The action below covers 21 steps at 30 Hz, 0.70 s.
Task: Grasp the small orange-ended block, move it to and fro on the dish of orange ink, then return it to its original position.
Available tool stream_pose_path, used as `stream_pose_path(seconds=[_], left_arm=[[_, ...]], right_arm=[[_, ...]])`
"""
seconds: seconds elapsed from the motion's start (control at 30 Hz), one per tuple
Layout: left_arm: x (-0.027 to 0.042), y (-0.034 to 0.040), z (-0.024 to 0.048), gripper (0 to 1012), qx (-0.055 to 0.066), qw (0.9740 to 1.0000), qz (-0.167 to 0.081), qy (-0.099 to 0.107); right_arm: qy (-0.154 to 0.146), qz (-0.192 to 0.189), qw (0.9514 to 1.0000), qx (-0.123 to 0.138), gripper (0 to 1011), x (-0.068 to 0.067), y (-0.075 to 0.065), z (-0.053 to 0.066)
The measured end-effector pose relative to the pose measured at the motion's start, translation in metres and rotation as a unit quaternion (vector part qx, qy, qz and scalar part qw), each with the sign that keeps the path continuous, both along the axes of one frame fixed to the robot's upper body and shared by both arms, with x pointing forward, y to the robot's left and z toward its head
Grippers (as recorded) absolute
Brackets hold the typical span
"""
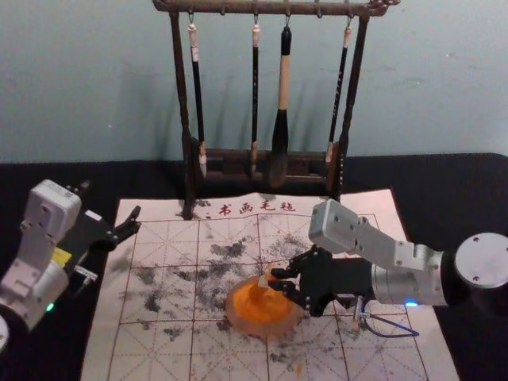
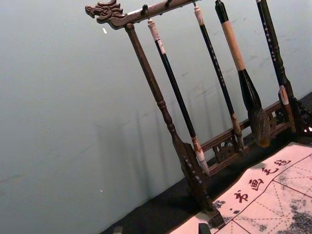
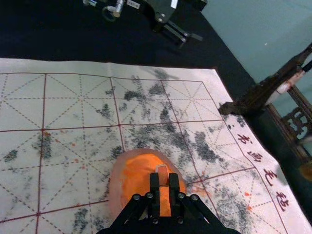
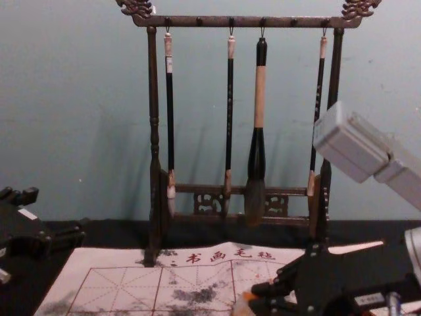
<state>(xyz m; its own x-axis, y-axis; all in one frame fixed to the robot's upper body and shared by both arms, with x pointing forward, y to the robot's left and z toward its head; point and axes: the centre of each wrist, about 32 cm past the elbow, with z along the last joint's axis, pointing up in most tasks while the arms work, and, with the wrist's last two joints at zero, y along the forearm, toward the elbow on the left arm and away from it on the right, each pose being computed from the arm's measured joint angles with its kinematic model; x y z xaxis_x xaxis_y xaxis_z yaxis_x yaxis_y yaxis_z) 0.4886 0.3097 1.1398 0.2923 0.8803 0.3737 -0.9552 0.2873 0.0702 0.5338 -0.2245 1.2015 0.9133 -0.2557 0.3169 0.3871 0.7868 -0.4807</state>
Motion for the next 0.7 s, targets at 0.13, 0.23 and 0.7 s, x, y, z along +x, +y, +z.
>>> stream_pose_path(seconds=[0.13,0.23,0.7], left_arm=[[0.0,0.0,0.0,1001,0.0,1.0,0.0,0.0],[0.0,0.0,0.0,1002,0.0,1.0,0.0,0.0],[0.0,0.0,0.0,1001,0.0,1.0,0.0,0.0]], right_arm=[[-0.002,-0.008,1.0,0.0,82,0.002,-0.003,0.002],[-0.004,-0.011,0.9999,0.0,82,0.001,-0.005,0.003],[-0.006,-0.016,0.9998,0.008,82,-0.014,-0.022,0.01]])
